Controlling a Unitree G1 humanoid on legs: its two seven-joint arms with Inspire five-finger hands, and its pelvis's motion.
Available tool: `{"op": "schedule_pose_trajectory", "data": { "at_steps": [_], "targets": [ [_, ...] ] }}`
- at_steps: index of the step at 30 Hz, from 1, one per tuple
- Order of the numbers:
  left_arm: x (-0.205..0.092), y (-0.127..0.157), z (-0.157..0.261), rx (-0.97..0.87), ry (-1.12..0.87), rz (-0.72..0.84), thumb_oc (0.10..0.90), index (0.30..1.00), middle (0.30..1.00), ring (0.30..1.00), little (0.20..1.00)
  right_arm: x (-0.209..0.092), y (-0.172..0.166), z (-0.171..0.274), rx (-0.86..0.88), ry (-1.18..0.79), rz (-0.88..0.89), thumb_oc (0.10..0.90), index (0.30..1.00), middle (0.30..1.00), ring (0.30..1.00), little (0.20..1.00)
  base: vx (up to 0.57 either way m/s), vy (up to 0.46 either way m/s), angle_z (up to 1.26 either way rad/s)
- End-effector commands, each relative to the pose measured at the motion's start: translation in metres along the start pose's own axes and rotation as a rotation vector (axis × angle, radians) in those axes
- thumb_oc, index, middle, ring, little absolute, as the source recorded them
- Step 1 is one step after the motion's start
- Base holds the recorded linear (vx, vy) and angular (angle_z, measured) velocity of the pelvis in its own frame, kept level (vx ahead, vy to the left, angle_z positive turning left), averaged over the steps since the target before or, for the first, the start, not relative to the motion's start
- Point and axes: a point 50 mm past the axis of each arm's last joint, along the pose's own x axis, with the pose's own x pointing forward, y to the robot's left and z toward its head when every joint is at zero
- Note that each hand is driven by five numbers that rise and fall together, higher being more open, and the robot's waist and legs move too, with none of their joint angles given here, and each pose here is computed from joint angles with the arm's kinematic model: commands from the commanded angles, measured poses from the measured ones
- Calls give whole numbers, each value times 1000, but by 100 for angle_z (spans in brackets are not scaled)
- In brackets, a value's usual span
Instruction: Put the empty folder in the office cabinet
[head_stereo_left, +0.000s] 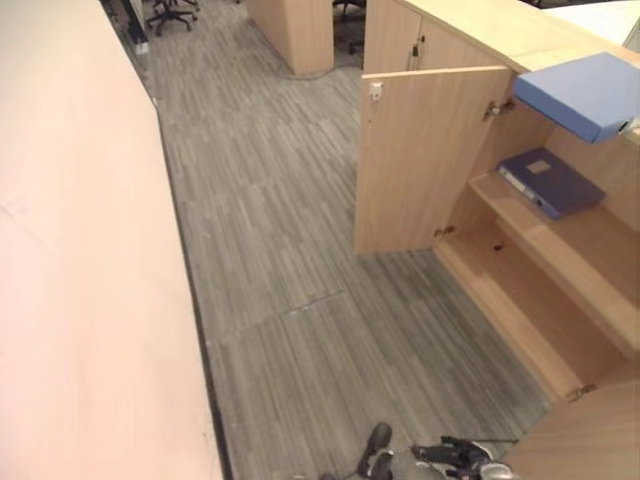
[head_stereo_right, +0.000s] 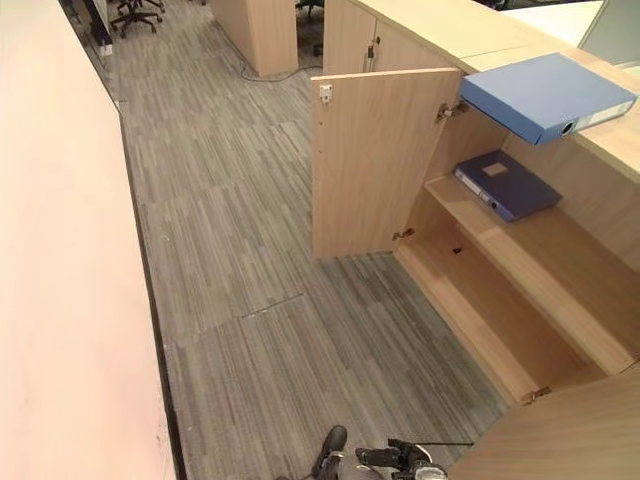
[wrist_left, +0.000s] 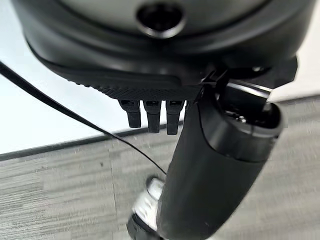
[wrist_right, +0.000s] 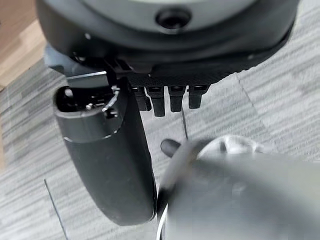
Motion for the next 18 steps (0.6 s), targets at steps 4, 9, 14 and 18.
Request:
{"op": "schedule_pose_trajectory", "data": {
  "at_steps": [4,9,14,18],
  "targets": [
    [1,-2,18,-2,-63,9,800,900,900,900,900,-7,-30,-28,-63,95,-89,800,900,900,900,900,-3,12,-18],
    [1,4,32,24,-101,35,800,900,900,900,900,-6,-35,-17,-92,70,-106,800,900,900,900,900,34,-27,-5],
    [1,7,40,39,-115,51,800,900,900,900,900,-9,-41,-28,-89,112,-119,800,900,900,900,900,185,-72,11],
    [0,8,47,67,-139,58,800,900,900,900,900,-11,-43,-41,-76,155,-122,800,900,900,900,900,339,-150,14]
  ]
}}
